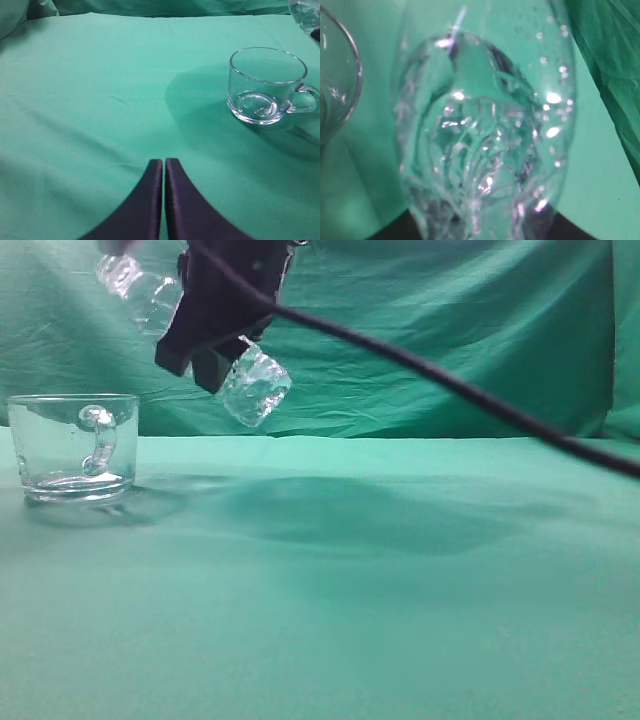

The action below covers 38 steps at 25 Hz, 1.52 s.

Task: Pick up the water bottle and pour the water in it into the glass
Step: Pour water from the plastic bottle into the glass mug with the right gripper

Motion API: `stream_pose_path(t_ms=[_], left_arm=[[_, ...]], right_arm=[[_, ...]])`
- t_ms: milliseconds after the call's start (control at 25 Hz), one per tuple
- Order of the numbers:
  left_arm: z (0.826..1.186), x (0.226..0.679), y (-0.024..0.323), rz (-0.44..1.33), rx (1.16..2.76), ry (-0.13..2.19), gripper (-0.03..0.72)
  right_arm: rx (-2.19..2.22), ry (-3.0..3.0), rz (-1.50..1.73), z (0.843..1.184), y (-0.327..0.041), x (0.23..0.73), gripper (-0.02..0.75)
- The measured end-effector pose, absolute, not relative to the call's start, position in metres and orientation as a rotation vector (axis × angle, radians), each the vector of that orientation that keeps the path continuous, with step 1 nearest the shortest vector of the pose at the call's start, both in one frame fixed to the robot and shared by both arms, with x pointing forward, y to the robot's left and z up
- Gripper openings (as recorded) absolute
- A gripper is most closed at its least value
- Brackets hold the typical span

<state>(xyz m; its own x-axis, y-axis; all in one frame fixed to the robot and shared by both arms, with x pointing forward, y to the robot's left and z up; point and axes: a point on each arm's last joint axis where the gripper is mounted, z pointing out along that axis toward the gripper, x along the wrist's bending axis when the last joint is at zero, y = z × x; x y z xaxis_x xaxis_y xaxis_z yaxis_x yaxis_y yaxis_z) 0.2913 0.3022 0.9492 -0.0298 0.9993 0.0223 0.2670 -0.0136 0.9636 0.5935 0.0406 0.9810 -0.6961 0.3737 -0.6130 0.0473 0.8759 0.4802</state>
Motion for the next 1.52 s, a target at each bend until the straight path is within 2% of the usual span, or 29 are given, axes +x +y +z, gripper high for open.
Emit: stream_pose_path(t_ms=[280, 680, 1520], left_arm=[[0.949, 0.291, 0.302, 1.107, 1.404, 1.422, 0.000], [0.949, 0.291, 0.302, 1.107, 1.404, 1.422, 0.000], [0.949, 0.291, 0.302, 1.107, 1.404, 1.422, 0.000]], right_arm=[[0.133, 2.268, 0.451, 0.962, 0.049, 0.594, 0.239], [-0.119, 2.109, 0.251, 0.972, 0.044, 0.602, 0.239], [-0.369, 1.909, 0.091, 0.985, 0.045, 0.608, 0.239]])
